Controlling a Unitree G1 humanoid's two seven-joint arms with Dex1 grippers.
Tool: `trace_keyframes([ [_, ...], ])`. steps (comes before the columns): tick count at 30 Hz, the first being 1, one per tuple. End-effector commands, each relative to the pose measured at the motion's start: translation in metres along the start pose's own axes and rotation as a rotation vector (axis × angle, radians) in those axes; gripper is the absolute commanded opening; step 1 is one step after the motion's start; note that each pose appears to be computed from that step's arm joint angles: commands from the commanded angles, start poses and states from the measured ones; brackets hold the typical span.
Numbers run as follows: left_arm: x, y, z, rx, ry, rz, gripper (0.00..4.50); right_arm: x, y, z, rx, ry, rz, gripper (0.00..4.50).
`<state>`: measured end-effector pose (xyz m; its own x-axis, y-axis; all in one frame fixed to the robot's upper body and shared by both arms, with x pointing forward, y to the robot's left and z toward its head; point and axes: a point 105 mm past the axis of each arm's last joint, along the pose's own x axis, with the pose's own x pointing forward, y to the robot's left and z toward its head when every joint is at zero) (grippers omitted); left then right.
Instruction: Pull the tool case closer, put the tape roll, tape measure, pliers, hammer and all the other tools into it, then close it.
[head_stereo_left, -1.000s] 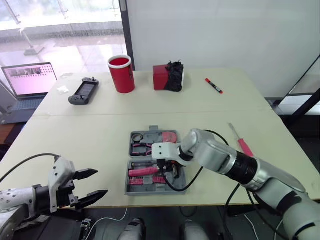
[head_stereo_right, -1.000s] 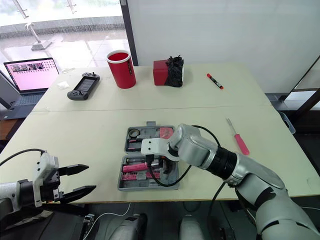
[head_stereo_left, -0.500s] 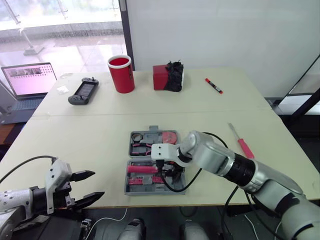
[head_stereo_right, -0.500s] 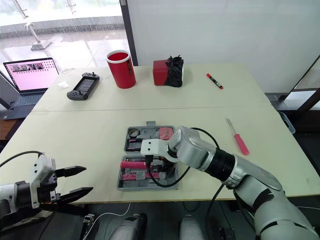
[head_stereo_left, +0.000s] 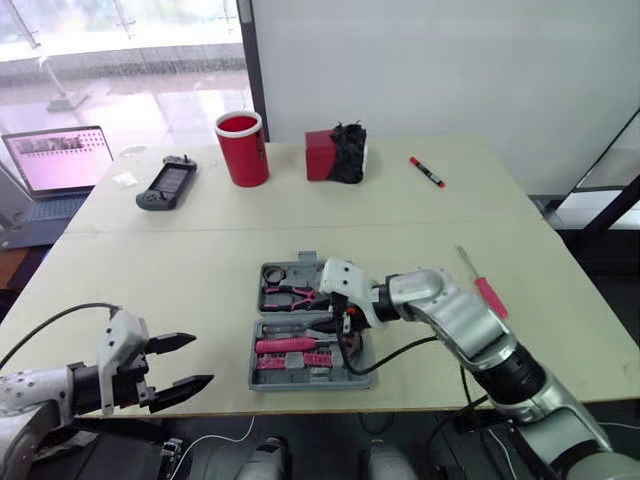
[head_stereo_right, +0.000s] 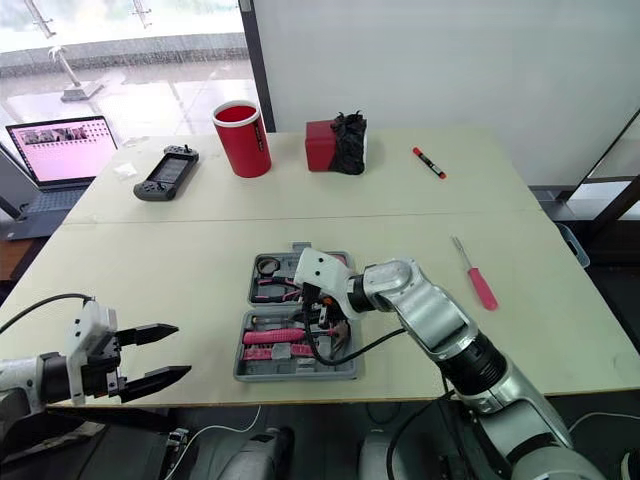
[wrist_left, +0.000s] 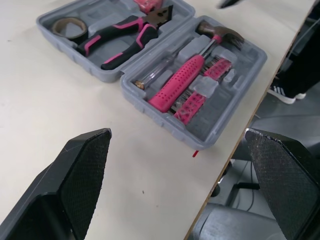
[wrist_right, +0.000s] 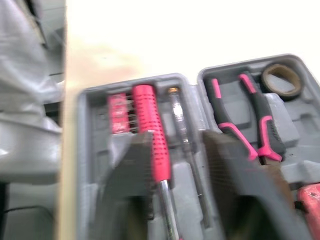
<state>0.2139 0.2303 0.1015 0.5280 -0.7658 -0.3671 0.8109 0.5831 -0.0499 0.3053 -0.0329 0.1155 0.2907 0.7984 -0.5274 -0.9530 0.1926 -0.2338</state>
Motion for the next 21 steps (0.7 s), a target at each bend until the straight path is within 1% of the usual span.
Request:
trace_keyframes([
  [1, 0.001, 0.003, 0.004, 0.034, -0.001, -0.006, 4.50, 0.012, 0.003, -0.008, -0.055, 0.015, 0.036, 0.04],
  [3, 0.001, 0.005, 0.005, 0.044, 0.002, -0.006, 4.50, 0.016, 0.000, -0.021, -0.084, 0.065, 0.030, 0.04],
  [4, 0.001, 0.005, 0.005, 0.046, 0.004, -0.006, 4.50, 0.019, 0.001, -0.024, -0.072, 0.060, 0.030, 0.04],
  [8, 0.001, 0.007, 0.005, 0.052, 0.009, -0.005, 4.50, 0.026, 0.014, -0.024, -0.035, 0.014, 0.090, 0.04],
  [16, 0.003, 0.006, 0.004, 0.056, 0.009, -0.003, 4.50, 0.033, 0.023, -0.032, 0.034, 0.013, 0.118, 0.04],
  [21, 0.004, 0.007, 0.004, 0.061, 0.012, -0.003, 4.50, 0.035, 0.019, -0.061, 0.078, 0.164, 0.092, 0.04],
])
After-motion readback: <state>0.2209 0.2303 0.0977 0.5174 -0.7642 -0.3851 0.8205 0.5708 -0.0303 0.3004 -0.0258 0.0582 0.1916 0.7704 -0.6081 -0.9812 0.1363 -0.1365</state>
